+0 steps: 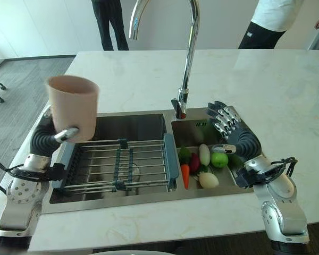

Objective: Place the dishes in the dishwasher.

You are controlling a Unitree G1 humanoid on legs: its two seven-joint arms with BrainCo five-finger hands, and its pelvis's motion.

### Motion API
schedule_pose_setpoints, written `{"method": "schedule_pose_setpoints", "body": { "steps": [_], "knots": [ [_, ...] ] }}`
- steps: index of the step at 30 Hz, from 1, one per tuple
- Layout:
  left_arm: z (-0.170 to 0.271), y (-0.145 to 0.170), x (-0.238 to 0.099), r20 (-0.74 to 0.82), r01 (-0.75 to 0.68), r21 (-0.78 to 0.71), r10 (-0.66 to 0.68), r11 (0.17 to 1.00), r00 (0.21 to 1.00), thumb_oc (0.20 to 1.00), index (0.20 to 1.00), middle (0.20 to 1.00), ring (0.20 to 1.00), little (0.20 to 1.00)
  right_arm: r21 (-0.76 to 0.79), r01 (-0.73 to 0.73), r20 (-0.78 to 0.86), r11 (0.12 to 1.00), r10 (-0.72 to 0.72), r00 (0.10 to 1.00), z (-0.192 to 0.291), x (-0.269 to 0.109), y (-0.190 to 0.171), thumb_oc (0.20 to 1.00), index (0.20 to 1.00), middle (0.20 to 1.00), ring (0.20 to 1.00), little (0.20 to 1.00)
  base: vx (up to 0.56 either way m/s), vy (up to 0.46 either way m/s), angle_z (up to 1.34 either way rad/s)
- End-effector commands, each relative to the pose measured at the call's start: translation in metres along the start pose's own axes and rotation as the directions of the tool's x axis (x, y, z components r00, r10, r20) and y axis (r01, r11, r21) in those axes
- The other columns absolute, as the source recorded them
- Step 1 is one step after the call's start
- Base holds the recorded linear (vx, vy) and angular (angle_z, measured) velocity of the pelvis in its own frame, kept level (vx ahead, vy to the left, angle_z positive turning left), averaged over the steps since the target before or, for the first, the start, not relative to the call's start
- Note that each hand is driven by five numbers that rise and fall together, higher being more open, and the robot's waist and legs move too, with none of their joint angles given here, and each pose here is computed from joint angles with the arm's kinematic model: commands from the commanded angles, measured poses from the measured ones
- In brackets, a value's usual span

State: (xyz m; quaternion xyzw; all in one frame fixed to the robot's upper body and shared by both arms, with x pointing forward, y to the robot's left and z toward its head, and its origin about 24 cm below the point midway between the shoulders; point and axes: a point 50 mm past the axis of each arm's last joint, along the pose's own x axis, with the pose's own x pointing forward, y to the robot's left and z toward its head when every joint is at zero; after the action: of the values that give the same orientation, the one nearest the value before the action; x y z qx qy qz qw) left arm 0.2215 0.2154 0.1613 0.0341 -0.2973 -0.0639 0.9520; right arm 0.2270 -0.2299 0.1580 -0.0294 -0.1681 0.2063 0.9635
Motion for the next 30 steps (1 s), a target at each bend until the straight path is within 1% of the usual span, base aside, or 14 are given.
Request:
{"method": "schedule_pose_setpoints", "body": {
  "steps": [1,3,4,7,12,15,17,20,22,30],
  "knots": [
    [0.033,-0.005,0.012,0.239,0.13,-0.103,-0.103,0.986,0.965,0.2,0.2,0.2,0.2,0.2,-0.102,0.009,0.234,0.995,0.015,0.972,0.044,0.009,0.002,1.0,1.0,1.0,1.0,1.0,-0.28,-0.075,0.11],
    [0.036,-0.01,0.015,0.285,0.155,-0.155,-0.106,0.976,0.953,0.2,0.2,0.2,0.2,0.2,-0.119,0.017,0.252,0.993,0.013,0.968,0.05,0.014,-0.001,1.0,1.0,1.0,1.0,1.0,-0.43,-0.076,0.08],
    [0.042,-0.015,0.02,0.332,0.165,-0.184,-0.097,0.969,0.938,0.2,0.2,0.2,0.2,0.2,-0.127,0.021,0.272,0.992,0.015,0.962,0.055,0.018,-0.004,1.0,1.0,1.0,1.0,1.0,-0.56,-0.048,0.06],
    [0.047,-0.023,0.029,0.373,0.184,-0.205,-0.097,0.961,0.923,0.2,0.2,0.2,0.2,0.2,-0.142,0.037,0.295,0.989,0.006,0.956,0.056,0.019,-0.004,1.0,1.0,1.0,1.0,1.0,-0.38,0.066,0.09],
    [0.046,-0.03,0.036,0.384,0.216,-0.216,-0.121,0.952,0.915,0.2,0.2,0.2,0.2,0.2,-0.138,0.073,0.319,0.988,-0.025,0.947,0.056,0.017,-0.004,1.0,1.0,1.0,1.0,1.0,-0.25,0.167,0.15],
    [0.049,-0.042,0.045,0.383,0.292,-0.22,-0.193,0.931,0.903,0.2,0.2,0.2,0.2,0.2,-0.111,0.127,0.313,0.986,-0.087,0.946,0.053,0.011,-0.005,1.0,1.0,1.0,1.0,1.0,-0.4,0.188,0.23],
    [0.047,-0.045,0.045,0.374,0.304,-0.208,-0.212,0.93,0.903,0.2,0.2,0.2,0.2,0.2,-0.096,0.121,0.312,0.988,-0.086,0.946,0.049,0.01,-0.003,1.0,1.0,1.0,1.0,1.0,-0.37,0.098,0.41],
    [0.042,-0.041,0.047,0.349,0.306,-0.218,-0.219,0.927,0.911,0.2,0.2,0.2,0.2,0.2,-0.068,0.135,0.321,0.989,-0.106,0.941,0.049,0.008,-0.005,1.0,1.0,1.0,1.0,1.0,-0.5,0.059,0.11],
    [0.044,-0.04,0.046,0.358,0.302,-0.216,-0.212,0.928,0.909,0.2,0.2,0.2,0.2,0.2,-0.07,0.126,0.345,0.99,-0.095,0.934,0.051,0.011,-0.004,1.0,1.0,1.0,1.0,1.0,-0.46,0.006,0.07],
    [0.048,-0.039,0.048,0.386,0.289,-0.186,-0.201,0.939,0.9,0.2,0.2,0.2,0.2,0.2,-0.086,0.107,0.377,0.991,-0.067,0.924,0.055,0.014,0.009,1.0,1.0,1.0,1.0,1.0,-0.17,-0.123,-0.2]
  ]
}}
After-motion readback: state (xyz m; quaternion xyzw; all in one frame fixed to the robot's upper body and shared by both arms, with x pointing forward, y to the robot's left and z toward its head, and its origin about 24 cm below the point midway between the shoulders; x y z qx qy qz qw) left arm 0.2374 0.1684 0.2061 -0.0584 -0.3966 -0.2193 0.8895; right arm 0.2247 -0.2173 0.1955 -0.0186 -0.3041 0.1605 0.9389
